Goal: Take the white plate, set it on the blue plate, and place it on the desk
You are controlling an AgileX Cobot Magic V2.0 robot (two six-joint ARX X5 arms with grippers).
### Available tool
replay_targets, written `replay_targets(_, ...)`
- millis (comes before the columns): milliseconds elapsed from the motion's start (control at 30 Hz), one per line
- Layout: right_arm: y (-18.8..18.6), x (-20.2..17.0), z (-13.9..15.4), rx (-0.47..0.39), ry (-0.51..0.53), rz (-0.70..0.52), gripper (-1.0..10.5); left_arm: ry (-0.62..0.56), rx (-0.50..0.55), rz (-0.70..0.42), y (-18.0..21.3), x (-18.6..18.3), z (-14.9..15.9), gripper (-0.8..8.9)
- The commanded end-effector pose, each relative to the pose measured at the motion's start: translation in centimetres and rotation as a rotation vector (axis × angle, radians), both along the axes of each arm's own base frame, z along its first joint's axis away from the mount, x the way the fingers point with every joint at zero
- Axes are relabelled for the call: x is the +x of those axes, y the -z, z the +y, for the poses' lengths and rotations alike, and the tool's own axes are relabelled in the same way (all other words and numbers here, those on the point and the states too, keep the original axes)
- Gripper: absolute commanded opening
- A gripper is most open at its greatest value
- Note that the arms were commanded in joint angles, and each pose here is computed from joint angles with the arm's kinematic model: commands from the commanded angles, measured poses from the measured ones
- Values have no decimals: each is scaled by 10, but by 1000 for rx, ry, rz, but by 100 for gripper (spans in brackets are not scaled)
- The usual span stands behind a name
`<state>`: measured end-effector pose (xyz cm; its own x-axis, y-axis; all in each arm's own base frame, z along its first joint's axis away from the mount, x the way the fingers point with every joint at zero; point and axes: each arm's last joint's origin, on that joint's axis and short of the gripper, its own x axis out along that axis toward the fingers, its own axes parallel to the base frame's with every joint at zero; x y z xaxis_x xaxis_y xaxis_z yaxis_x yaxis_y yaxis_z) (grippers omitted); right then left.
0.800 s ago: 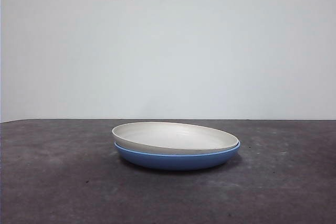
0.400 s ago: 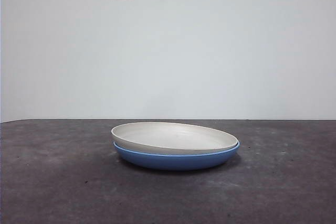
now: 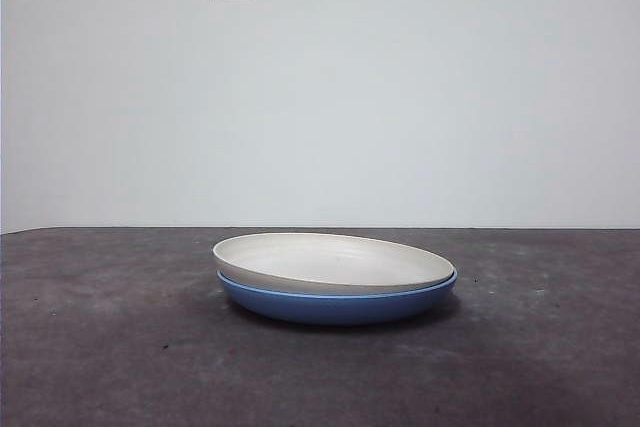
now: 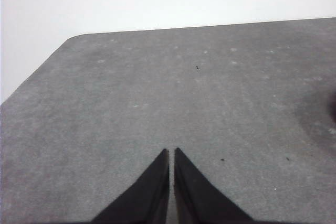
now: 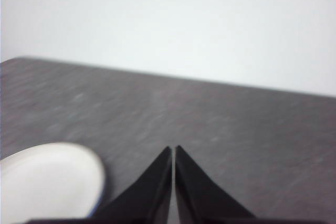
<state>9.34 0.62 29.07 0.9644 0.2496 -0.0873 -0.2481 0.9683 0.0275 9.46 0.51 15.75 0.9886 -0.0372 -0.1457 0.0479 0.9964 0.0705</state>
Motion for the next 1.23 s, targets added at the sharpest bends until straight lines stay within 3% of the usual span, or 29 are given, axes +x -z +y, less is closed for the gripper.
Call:
replay_targets(33,22,-2,-1,3,36,-90,6,-1,-4,24,7,1,0,17)
replay_targets(233,64,-4,-3,16,97,-151,6,0,-4,23,7,1,0,17)
replay_targets(667,120,2,-3,64,105,-55,6,0,-4,23,7,1,0,17)
replay_targets(967,140,2,-3,80,112,89,6,0,-5,24,7,1,0,17)
replay_targets(1233,139,2,-2,88,97,82,6,0,-5,24,7,1,0,17)
